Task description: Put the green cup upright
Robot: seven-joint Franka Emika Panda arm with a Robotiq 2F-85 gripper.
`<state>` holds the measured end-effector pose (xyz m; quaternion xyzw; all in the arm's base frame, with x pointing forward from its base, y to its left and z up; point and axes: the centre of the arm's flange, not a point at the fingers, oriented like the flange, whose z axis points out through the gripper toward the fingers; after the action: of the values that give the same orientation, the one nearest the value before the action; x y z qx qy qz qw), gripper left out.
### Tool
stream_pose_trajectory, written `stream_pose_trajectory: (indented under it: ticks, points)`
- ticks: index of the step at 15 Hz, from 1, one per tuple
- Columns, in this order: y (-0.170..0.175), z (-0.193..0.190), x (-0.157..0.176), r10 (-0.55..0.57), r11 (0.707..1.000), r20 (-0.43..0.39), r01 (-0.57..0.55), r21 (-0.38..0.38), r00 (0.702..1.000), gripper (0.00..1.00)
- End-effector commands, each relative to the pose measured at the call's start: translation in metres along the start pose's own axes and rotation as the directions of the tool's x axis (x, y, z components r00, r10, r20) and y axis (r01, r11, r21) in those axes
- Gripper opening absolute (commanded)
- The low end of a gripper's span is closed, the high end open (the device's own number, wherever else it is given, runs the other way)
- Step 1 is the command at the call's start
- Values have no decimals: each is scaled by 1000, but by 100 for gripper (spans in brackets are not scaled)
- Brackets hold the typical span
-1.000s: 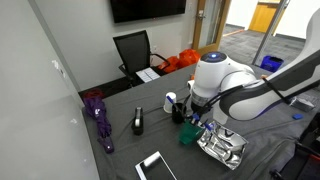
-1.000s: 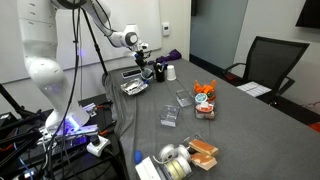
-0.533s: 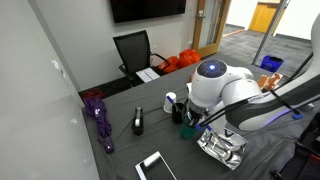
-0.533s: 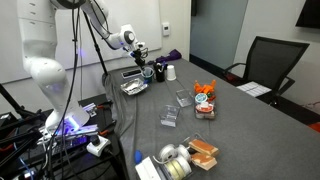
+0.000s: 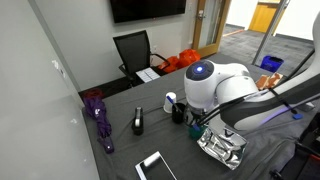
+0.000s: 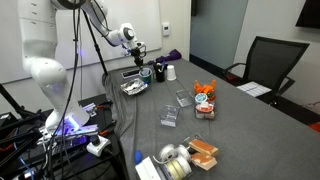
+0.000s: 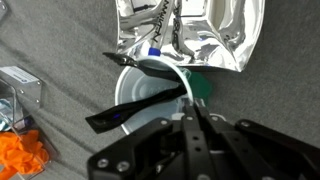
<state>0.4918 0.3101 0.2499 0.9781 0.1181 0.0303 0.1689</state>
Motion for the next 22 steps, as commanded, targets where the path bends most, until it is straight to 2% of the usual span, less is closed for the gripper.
stream_pose_trajectory:
  ticks: [1,5,13,20,21,22]
  points:
    - [-5,-6,21,46,998,113,-42,-39,993,1]
    - [-5,-10,33,93,995,163,-84,-62,982,1]
    - [-11,17,50,180,980,199,-157,-125,963,1]
    - [-12,29,56,270,954,215,-231,-190,939,1]
    - [-12,29,57,281,951,219,-241,-191,935,30]
    - [-12,29,58,288,949,221,-248,-193,932,32]
